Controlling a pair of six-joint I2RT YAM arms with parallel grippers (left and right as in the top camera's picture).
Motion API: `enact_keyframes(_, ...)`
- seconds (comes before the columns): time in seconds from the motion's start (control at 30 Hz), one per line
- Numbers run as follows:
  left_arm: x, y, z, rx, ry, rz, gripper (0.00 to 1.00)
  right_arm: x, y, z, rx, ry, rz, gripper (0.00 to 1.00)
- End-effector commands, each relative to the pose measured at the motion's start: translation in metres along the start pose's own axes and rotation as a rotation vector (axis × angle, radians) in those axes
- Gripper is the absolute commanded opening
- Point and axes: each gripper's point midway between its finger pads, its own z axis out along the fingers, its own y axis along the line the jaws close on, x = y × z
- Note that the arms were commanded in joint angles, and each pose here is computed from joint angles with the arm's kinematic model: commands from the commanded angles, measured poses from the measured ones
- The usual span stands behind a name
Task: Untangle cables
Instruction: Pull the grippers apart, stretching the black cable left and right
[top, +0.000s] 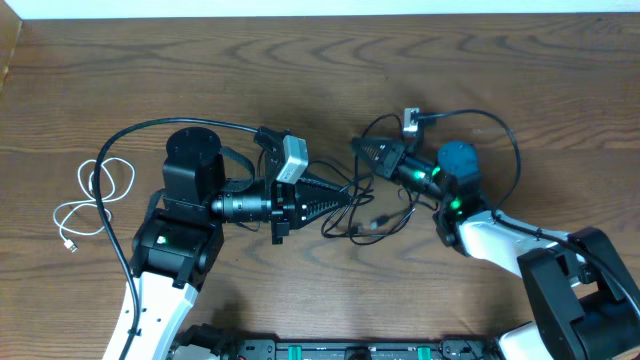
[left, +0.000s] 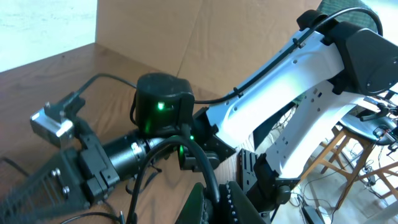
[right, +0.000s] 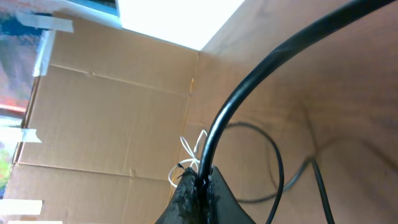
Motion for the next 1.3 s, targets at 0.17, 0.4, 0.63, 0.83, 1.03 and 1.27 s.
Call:
enact_keyframes(0.17, 0.042, 0.046, 0.010, -0.086, 0.069, -0.108, 0.08, -0.096, 0.062, -0.045, -0.070, -0.176, -0.247, 0.01)
enact_keyframes(0.4, 0.083, 0.090, 0.014, -0.208, 0.171, -0.236, 0.08, -0.166, 0.025, -0.146, 0.301, -0.429, -0.314, 0.01)
enact_keyframes(0.63, 0.119, 0.148, -0.017, -0.601, 0.301, -0.268, 0.08, -0.197, -0.015, -0.285, 0.721, -0.721, -0.251, 0.01)
enact_keyframes(0.83, 0.131, 0.201, -0.088, -1.126, 0.301, -0.385, 0.07, -0.196, -0.040, -0.357, 0.869, -0.855, -0.122, 0.01)
enact_keyframes(1.03, 0.128, 0.225, -0.164, -1.504, 0.076, -0.603, 0.07, -0.195, -0.045, -0.367, 0.907, -0.877, -0.099, 0.01)
enact_keyframes(1.27, 0.116, 0.235, -0.191, -1.487, -0.158, -0.767, 0.08, -0.191, -0.051, -0.372, 0.943, -0.886, -0.074, 0.01)
